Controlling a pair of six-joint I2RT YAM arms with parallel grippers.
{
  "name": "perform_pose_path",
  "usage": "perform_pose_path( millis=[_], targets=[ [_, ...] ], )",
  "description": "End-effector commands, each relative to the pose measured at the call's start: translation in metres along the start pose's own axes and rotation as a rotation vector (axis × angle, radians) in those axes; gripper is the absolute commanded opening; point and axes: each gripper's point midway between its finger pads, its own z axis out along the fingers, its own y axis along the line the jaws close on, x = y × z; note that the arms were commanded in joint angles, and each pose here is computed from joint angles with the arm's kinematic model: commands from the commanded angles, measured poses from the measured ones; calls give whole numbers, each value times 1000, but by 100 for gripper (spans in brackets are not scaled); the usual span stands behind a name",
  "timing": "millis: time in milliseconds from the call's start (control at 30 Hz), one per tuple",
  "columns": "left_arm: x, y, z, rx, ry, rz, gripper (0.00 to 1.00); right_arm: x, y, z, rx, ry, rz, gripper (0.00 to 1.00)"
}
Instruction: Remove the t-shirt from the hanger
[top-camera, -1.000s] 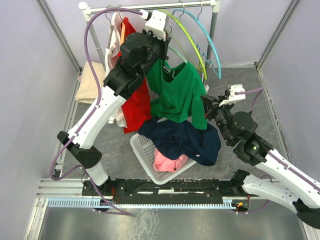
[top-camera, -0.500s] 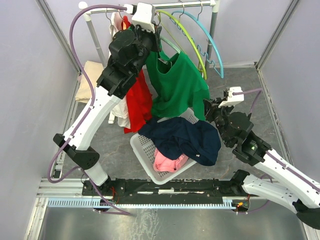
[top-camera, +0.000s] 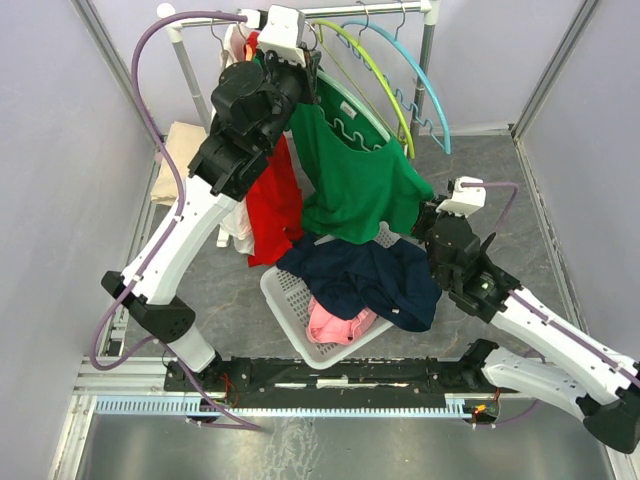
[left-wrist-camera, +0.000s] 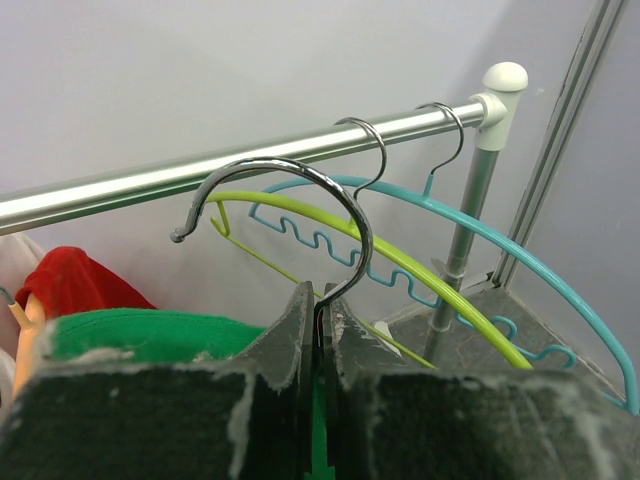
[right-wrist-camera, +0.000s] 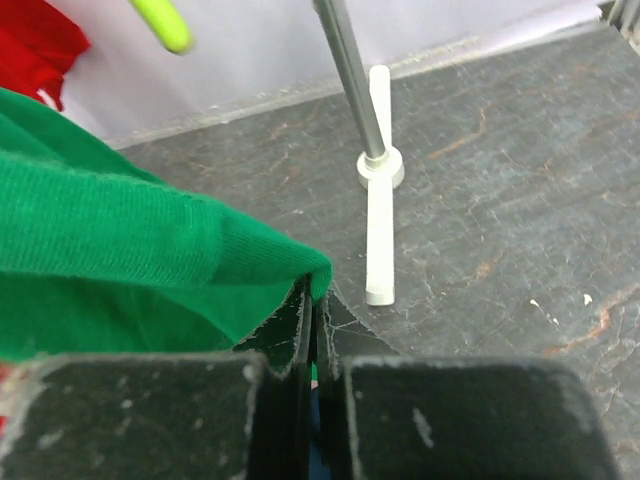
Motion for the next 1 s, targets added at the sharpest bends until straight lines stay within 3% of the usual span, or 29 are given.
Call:
perform_pose_path(
  millis=[0,400,500,667,767,967],
  targets=[
    [-93,19,-35,-28,-240,-113,3,15,-11,11,63,19,55,2],
    [-105,29,-50,-52,-264,-126,3,37,-7,20,18,72,75,2],
    [-92,26,-47,-45,-233,-120,3,22,2,13,-61,40,73,14],
    [-69,22,-43,-35,-191,-122,3,-5,10,-4,-186,-39,56,48],
    [-63,22,-39,-44,-174,-112,3,-18,17,-15,-266,-84,50,56],
    [-58,21,-32,-49,-163,-104,3,-36,43,-39,-483,-158,7,60]
  ],
)
